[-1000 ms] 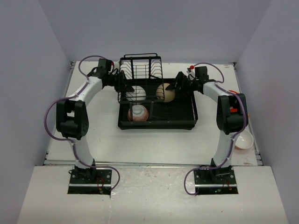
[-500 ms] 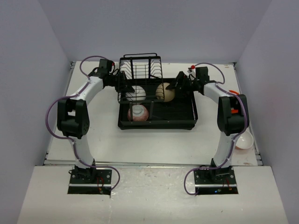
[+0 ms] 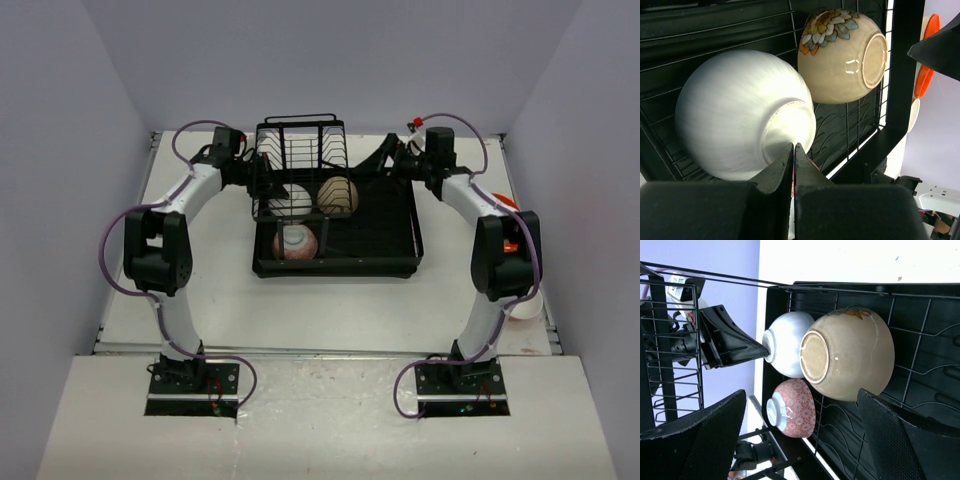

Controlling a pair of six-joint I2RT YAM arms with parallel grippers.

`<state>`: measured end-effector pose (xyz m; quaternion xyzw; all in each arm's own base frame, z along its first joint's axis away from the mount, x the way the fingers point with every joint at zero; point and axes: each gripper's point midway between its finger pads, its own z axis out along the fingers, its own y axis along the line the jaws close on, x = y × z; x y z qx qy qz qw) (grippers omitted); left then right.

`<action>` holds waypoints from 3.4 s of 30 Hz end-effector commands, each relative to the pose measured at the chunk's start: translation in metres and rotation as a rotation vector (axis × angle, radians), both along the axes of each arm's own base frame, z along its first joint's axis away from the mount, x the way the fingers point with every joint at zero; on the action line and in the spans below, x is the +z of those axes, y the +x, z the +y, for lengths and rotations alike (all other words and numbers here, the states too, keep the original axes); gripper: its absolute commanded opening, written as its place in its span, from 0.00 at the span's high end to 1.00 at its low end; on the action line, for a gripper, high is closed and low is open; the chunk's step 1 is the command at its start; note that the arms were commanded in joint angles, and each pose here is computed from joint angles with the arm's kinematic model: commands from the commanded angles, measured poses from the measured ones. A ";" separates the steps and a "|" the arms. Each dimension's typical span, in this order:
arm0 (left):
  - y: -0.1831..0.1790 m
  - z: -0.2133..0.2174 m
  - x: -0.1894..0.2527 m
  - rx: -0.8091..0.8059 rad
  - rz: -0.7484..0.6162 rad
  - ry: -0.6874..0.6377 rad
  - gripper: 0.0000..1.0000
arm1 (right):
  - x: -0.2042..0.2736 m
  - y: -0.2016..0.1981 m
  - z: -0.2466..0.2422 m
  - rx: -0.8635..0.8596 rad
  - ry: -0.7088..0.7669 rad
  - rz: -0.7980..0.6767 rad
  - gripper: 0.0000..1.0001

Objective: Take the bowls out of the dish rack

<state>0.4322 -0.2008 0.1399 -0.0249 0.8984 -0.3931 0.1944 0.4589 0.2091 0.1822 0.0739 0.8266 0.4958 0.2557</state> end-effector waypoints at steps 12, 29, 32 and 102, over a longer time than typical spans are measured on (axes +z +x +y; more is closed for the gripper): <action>0.010 -0.009 0.018 -0.037 -0.064 -0.037 1.00 | -0.017 -0.005 0.018 0.065 0.064 0.070 0.05; 0.008 -0.008 0.018 -0.035 -0.065 -0.031 1.00 | -0.065 -0.010 0.024 0.080 -0.030 0.150 0.01; 0.006 -0.007 0.018 -0.036 -0.065 -0.030 1.00 | -0.068 -0.011 0.022 0.082 -0.042 0.150 0.01; 0.003 -0.005 0.012 -0.037 -0.052 -0.013 1.00 | -0.008 -0.018 0.078 0.288 0.285 0.055 0.34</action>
